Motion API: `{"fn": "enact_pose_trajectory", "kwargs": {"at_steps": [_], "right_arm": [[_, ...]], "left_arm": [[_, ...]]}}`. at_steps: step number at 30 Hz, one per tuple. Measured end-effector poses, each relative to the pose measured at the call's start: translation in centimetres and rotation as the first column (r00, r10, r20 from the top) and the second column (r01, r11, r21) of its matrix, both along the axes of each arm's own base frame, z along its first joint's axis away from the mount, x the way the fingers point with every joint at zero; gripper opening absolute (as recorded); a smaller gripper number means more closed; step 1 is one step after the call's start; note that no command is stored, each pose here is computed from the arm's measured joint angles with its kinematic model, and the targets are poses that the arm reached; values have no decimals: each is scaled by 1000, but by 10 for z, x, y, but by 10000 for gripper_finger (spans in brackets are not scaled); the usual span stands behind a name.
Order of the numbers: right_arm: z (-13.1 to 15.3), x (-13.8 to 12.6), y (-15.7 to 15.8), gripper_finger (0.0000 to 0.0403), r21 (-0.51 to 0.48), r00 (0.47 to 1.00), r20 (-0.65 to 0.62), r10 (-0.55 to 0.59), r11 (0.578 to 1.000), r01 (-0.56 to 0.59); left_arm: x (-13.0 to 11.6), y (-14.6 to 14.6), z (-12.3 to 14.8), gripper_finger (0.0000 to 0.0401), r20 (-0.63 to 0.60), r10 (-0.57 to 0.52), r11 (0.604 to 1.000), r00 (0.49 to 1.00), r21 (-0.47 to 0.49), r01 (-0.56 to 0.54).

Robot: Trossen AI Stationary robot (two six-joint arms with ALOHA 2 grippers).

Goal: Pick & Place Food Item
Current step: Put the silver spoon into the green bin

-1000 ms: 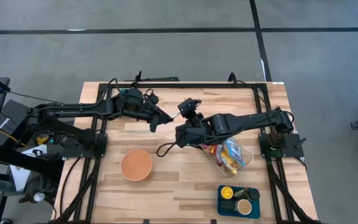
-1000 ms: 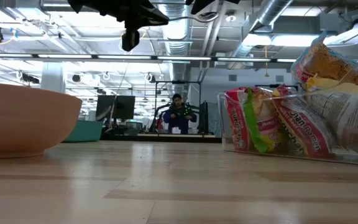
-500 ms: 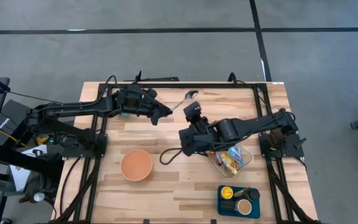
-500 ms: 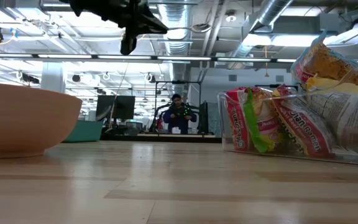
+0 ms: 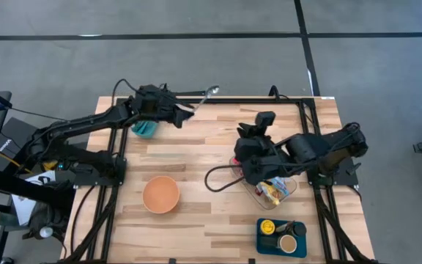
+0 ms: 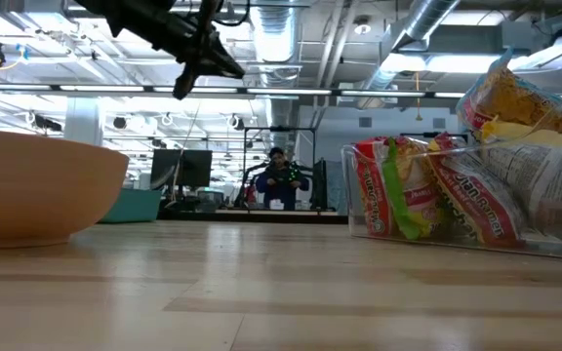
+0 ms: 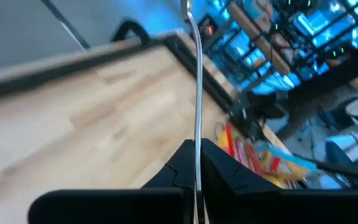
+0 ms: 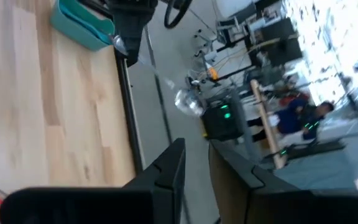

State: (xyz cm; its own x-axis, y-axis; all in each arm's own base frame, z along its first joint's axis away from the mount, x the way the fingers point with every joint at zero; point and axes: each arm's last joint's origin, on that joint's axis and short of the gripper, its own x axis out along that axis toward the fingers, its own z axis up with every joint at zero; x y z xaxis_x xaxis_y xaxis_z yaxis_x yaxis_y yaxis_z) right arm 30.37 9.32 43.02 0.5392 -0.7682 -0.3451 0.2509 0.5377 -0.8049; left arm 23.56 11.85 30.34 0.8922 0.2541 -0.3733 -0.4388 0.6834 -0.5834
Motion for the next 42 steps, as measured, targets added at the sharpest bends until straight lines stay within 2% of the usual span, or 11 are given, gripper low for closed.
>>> {"fn": "enact_pose_trajectory", "kwargs": {"at_steps": [5, 10, 18, 23, 28, 35, 42], "right_arm": [[0, -10, -2, 65, 70, 996, 66, -58, 996, 53], [-3, -15, -4, 61, 95, 993, 67, -96, 991, 89], [-4, -15, -4, 19, 109, 991, 78, -106, 989, 97], [-4, -15, -4, 4, 134, 991, 77, -105, 986, 94], [-4, -15, -4, 6, 150, 988, 96, -117, 983, 102], [-4, -15, -4, 2, 157, 989, 93, -115, 983, 99], [-5, -15, -4, 1, 166, 990, 87, -111, 981, 95]], "left_arm": [[-25, 11, 10, 5, -14, 69, 997, 998, 37, -69], [-54, 15, 21, 3, -31, 135, 988, 990, 84, -132], [-94, 17, 31, 3, -68, 247, 960, 967, 149, -235], [-109, 18, 28, 5, -151, 303, 944, 941, 183, -275], [-115, 20, 14, 4, -233, 329, 939, 915, 188, -290], [-119, 20, -27, 3, -331, 358, 933, 873, 157, -324], [-128, 10, -59, 4, -259, 403, 912, 878, 192, -362]]}}
